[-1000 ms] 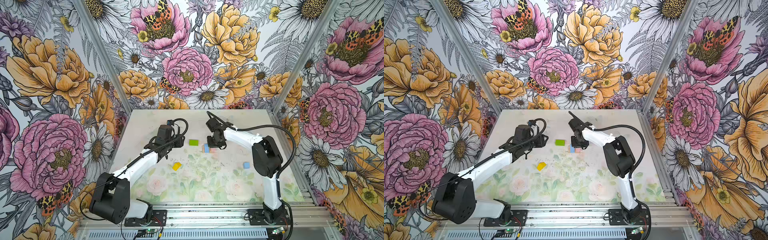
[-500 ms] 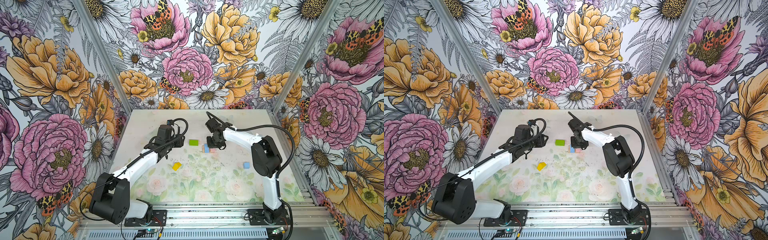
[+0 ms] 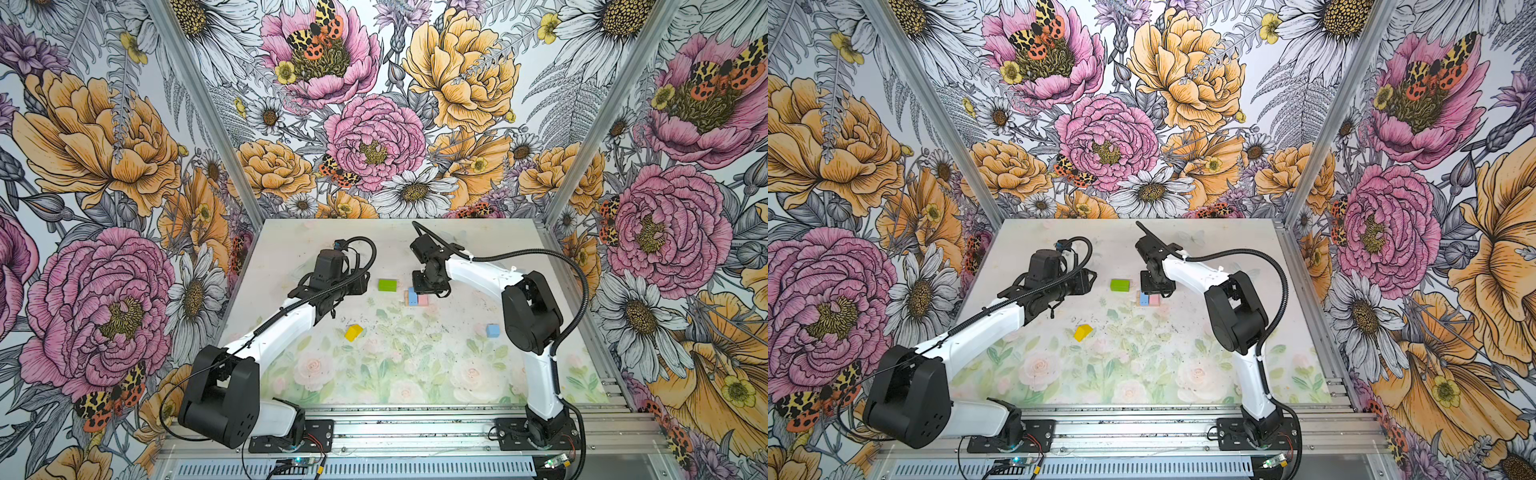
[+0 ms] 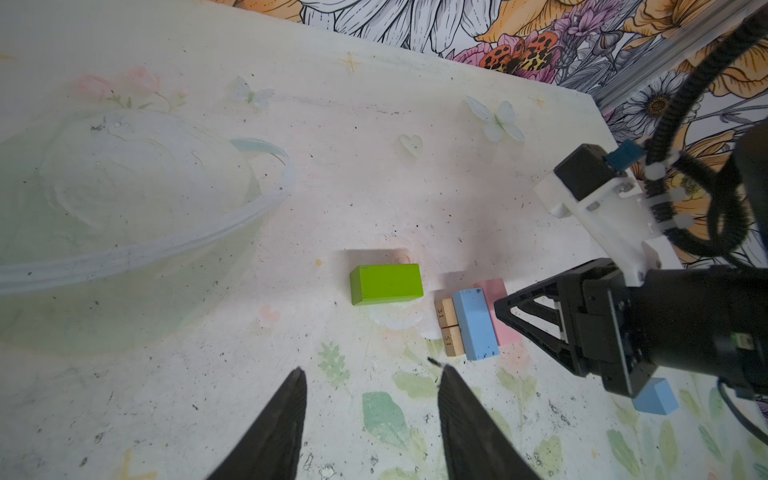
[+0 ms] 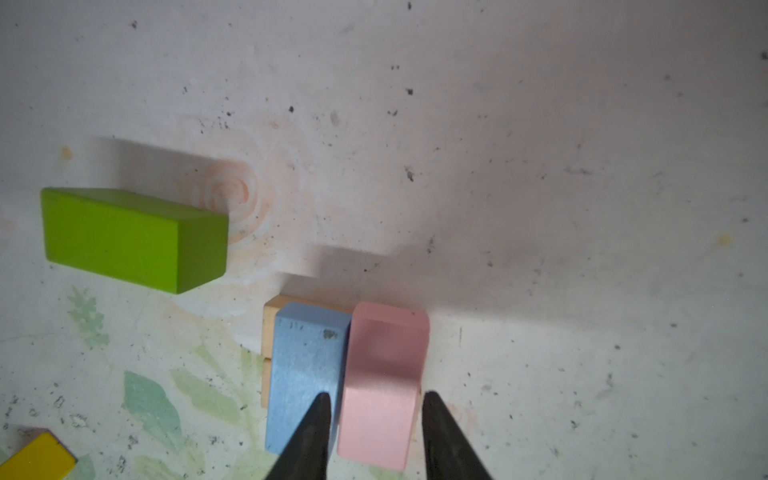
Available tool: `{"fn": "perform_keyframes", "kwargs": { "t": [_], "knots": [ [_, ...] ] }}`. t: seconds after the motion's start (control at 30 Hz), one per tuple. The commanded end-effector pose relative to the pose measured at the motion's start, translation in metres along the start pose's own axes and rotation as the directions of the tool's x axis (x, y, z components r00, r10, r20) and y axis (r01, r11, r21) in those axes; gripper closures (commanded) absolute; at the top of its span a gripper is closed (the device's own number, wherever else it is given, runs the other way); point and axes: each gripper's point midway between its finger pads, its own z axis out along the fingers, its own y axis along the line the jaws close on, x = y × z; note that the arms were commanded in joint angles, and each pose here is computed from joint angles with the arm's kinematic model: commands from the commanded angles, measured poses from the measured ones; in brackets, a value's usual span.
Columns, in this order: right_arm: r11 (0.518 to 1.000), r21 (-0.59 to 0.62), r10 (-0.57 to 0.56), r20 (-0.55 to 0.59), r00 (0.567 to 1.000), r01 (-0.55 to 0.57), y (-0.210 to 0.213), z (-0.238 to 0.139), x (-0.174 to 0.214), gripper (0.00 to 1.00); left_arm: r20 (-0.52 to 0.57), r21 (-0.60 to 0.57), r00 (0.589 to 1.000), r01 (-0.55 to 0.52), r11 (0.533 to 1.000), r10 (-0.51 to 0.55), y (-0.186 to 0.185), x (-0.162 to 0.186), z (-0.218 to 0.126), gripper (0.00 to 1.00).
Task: Build the wood block tower
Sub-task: 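Lower the pink block beside the light-blue block and open the right gripper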
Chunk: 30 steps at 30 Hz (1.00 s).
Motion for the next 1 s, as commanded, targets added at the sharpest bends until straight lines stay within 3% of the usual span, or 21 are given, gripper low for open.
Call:
{"fn": "perform_keyframes", "kwargs": {
  "t": [0.0,0.23,0.5,0.63,0.73,0.87,0.97],
  "knots": [
    [1.000,-0.009,0.005,0.012,1.000,-0.005,0.007,0.000,-0.005,0.60,0.024,0.012,1.000,-0.016,1.000,0.015,-0.001,-0.004,-0.006,0.47],
    [1.000,-0.010,0.002,0.037,0.999,-0.002,0.007,-0.010,-0.010,0.59,0.025,0.010,1.000,-0.015,1.000,0.015,0.000,-0.004,-0.007,0.47],
    [1.000,-0.031,0.002,0.157,0.988,0.003,0.003,-0.064,-0.027,0.60,0.021,0.046,1.000,-0.007,0.999,0.006,-0.009,-0.004,-0.006,0.53],
    [0.999,-0.034,0.008,0.199,0.980,-0.002,-0.007,-0.084,-0.031,0.76,0.003,0.078,1.000,-0.008,0.997,0.008,-0.019,0.000,0.000,0.64],
    [0.998,-0.060,0.038,0.216,0.976,-0.026,-0.019,-0.085,-0.033,1.00,-0.023,0.109,1.000,-0.010,0.994,0.013,-0.030,0.005,0.008,0.75],
    [0.981,-0.175,0.116,0.217,0.969,-0.078,-0.029,-0.073,-0.034,1.00,-0.066,0.151,0.997,-0.017,0.988,0.027,-0.047,0.013,0.020,0.89],
    [0.961,-0.257,0.158,0.215,0.964,-0.100,-0.031,-0.062,-0.034,1.00,-0.095,0.187,0.995,-0.022,0.982,0.041,-0.063,0.020,0.029,0.93]
  ]
}}
